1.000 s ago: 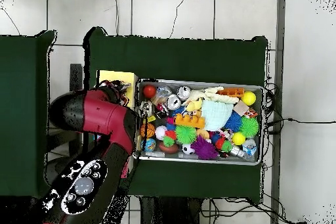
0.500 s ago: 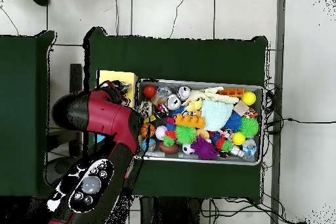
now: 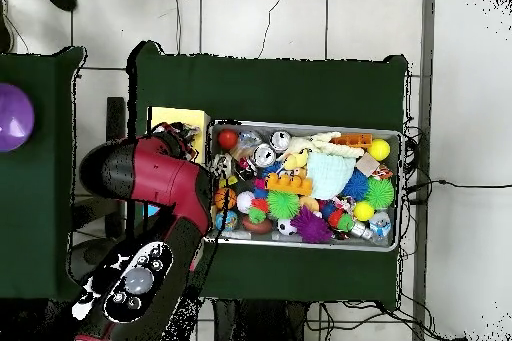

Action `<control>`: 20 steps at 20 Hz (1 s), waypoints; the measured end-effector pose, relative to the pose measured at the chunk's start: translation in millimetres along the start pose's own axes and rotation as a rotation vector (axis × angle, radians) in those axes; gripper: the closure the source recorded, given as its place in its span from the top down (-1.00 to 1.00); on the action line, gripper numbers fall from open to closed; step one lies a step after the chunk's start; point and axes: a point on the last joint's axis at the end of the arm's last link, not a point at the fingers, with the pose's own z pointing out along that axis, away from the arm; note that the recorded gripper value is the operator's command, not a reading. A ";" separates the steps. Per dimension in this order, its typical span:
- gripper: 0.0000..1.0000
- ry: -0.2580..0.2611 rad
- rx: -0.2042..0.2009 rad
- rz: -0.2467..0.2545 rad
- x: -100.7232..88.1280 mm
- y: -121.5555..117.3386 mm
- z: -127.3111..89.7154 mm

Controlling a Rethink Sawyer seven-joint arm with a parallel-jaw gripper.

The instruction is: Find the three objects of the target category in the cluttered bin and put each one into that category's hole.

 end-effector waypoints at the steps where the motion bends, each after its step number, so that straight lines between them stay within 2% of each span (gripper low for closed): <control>1: -1.00 0.000 0.000 0.000 0.1 0.2 0.1; 12: -1.00 0.000 -0.014 0.005 2.6 4.2 2.2; 15: -1.00 0.029 -0.049 0.032 2.0 11.0 8.1; 20: -1.00 0.148 -0.092 0.120 3.0 9.6 37.0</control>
